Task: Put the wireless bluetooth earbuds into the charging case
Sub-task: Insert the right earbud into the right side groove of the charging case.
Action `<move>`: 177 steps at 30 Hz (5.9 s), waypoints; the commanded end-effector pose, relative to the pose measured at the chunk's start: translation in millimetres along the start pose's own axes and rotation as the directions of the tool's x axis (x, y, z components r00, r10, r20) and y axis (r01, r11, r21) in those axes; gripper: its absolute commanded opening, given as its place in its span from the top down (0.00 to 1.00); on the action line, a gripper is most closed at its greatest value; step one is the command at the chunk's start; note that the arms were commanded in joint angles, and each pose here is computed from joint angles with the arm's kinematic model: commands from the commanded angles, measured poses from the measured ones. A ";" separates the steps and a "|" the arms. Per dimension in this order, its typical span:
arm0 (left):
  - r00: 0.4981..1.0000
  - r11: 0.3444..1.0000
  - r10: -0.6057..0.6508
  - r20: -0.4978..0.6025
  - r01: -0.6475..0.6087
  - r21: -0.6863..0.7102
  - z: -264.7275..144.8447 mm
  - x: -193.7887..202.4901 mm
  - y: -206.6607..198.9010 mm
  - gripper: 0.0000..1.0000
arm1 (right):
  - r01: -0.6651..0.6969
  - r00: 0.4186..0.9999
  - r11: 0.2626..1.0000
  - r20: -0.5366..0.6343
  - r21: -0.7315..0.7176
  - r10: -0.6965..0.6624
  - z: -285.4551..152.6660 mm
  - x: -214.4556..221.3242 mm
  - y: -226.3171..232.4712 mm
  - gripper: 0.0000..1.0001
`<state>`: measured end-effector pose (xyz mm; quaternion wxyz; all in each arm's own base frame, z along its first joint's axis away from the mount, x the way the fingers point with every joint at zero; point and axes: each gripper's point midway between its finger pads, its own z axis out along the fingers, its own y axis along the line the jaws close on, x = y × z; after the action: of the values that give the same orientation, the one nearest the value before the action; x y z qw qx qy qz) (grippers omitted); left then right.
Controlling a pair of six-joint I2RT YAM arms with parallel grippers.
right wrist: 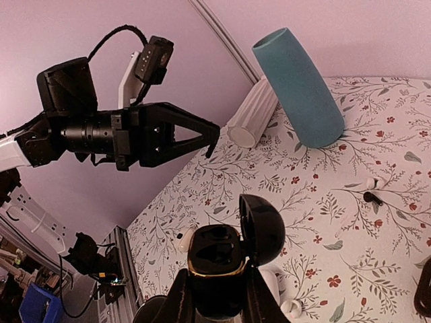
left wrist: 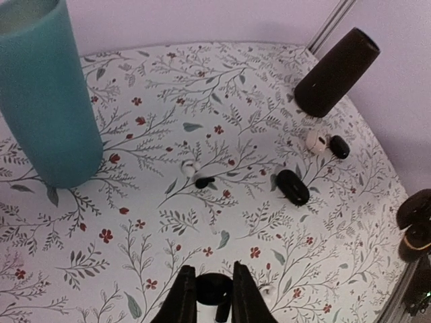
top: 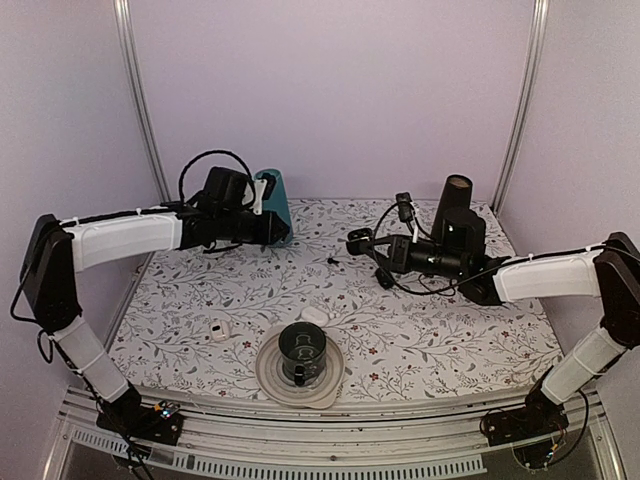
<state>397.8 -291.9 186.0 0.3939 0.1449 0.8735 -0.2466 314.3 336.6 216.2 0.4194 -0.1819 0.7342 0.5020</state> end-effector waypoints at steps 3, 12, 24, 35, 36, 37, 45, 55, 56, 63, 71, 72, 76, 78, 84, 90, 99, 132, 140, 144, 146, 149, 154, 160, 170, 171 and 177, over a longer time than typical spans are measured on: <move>0.963 0.974 -0.027 0.269 -0.035 0.225 -46.3 -81.9 -63.4 0.85 | 0.063 0.993 0.988 0.110 -0.141 -0.047 14.5 -28.9 33.7 0.96; 0.903 0.902 -0.080 0.422 -0.114 0.417 -92.0 -114.6 -122.2 0.84 | 0.088 0.982 0.966 0.181 -0.243 -0.044 28.4 -47.3 52.5 0.96; 0.857 0.833 -0.082 0.509 -0.222 0.507 -108.1 -115.8 -166.3 0.84 | 0.154 0.967 0.939 0.243 -0.307 -0.079 33.1 -65.0 87.6 0.97; 0.846 0.816 -0.071 0.529 -0.256 0.518 -106.7 -104.5 -185.2 0.84 | 0.224 0.934 0.950 0.327 -0.217 -0.146 24.8 -87.5 102.7 0.97; 0.845 0.818 -0.069 0.530 -0.256 0.515 -106.1 -103.3 -185.4 0.84 | 0.227 0.931 0.950 0.334 -0.216 -0.147 23.4 -89.7 105.0 0.97; 0.844 0.821 -0.067 0.533 -0.257 0.511 -105.9 -103.2 -185.4 0.84 | 0.234 0.927 0.948 0.342 -0.215 -0.152 21.9 -92.4 107.5 0.97; 0.827 0.852 -0.043 0.561 -0.263 0.453 -101.5 -100.6 -184.3 0.84 | 0.273 0.909 0.945 0.369 -0.178 -0.193 19.9 -106.3 122.0 0.97; 0.817 0.849 0.010 0.577 -0.312 0.427 -100.7 -93.8 -190.9 0.83 | 0.316 0.903 0.936 0.351 -0.156 -0.247 20.4 -104.8 124.3 0.97; 0.817 0.847 0.014 0.577 -0.316 0.428 -100.7 -93.2 -191.8 0.83 | 0.324 0.903 0.933 0.345 -0.159 -0.255 20.3 -103.6 125.8 0.97; 0.820 0.847 0.026 0.571 -0.321 0.423 -97.4 -88.9 -191.1 0.83 | 0.375 0.893 0.913 0.329 -0.161 -0.309 16.3 -103.1 132.5 0.97; 0.818 0.807 0.069 0.572 -0.382 0.450 -99.9 -82.6 -201.0 0.83 | 0.422 0.886 0.885 0.295 -0.198 -0.357 16.6 -98.4 142.0 0.97; 0.819 0.805 0.076 0.569 -0.387 0.449 -99.3 -82.0 -201.4 0.83 | 0.428 0.885 0.881 0.290 -0.200 -0.364 16.9 -97.5 142.5 0.97; 0.825 0.803 0.083 0.559 -0.388 0.453 -97.0 -78.8 -201.9 0.84 | 0.438 0.880 0.877 0.292 -0.199 -0.374 15.9 -98.0 144.0 0.97; 0.828 0.804 0.081 0.554 -0.383 0.455 -95.8 -77.2 -201.1 0.84 | 0.439 0.878 0.877 0.299 -0.195 -0.373 14.7 -100.5 144.9 0.97; 0.816 0.815 0.067 0.575 -0.376 0.440 -102.7 -80.0 -196.5 0.84 | 0.430 0.877 0.882 0.320 -0.193 -0.358 9.9 -107.6 144.5 0.97; 0.803 0.817 0.058 0.593 -0.379 0.434 -108.7 -82.5 -195.5 0.84 | 0.407 0.886 0.887 0.332 -0.217 -0.325 5.5 -112.6 143.5 0.97; 0.801 0.826 0.057 0.596 -0.373 0.422 -109.7 -82.3 -191.9 0.84 | 0.398 0.888 0.889 0.337 -0.227 -0.311 3.0 -112.9 143.2 0.97; 0.845 0.799 0.050 0.532 -0.353 0.487 -97.1 -64.9 -201.7 0.83 | 0.469 0.844 0.867 0.375 -0.169 -0.383 -4.8 -129.4 150.3 0.97; 0.842 0.814 0.042 0.538 -0.342 0.471 -98.5 -66.0 -198.1 0.81 | 0.472 0.835 0.869 0.391 -0.149 -0.387 -8.1 -134.9 150.9 0.97; 0.838 0.821 0.041 0.544 -0.338 0.459 -99.9 -66.8 -195.7 0.80 | 0.473 0.831 0.870 0.399 -0.139 -0.388 -9.7 -137.5 151.0 0.97; 0.838 0.825 0.042 0.545 -0.337 0.454 -99.7 -66.8 -194.5 0.80 | 0.473 0.829 0.871 0.402 -0.135 -0.388 -10.1 -138.6 151.1 0.97; 0.839 0.825 0.046 0.543 -0.339 0.453 -99.3 -65.8 -194.7 0.81 | 0.475 0.827 0.870 0.404 -0.132 -0.391 -10.6 -139.3 150.7 0.97; 0.841 0.829 0.049 0.539 -0.335 0.447 -98.9 -64.8 -193.0 0.82 | 0.482 0.824 0.866 0.405 -0.132 -0.396 -10.7 -139.2 151.4 0.97; 0.847 0.832 0.056 0.528 -0.331 0.444 -97.3 -63.4 -192.9 0.83 | 0.503 0.812 0.855 0.409 -0.127 -0.417 -9.7 -139.4 151.9 0.97; 0.861 0.835 0.071 0.503 -0.327 0.442 -93.5 -61.0 -195.5 0.85 | 0.560 0.745 0.827 0.467 -0.052 -0.475 -16.3 -146.1 148.8 0.97; 0.863 0.837 0.071 0.501 -0.324 0.441 -92.7 -60.8 -195.4 0.85 | 0.567 0.734 0.822 0.480 -0.044 -0.480 -17.9 -146.7 149.4 0.97; 0.868 0.840 0.072 0.492 -0.319 0.439 -90.2 -60.0 -195.9 0.85 | 0.603 0.676 0.797 0.525 0.009 -0.517 -24.4 -144.3 146.2 0.97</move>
<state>301.1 -397.8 381.3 0.6076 0.2496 0.5943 -0.4641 299.8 380.5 349.8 0.6128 -0.3241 0.5635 0.4493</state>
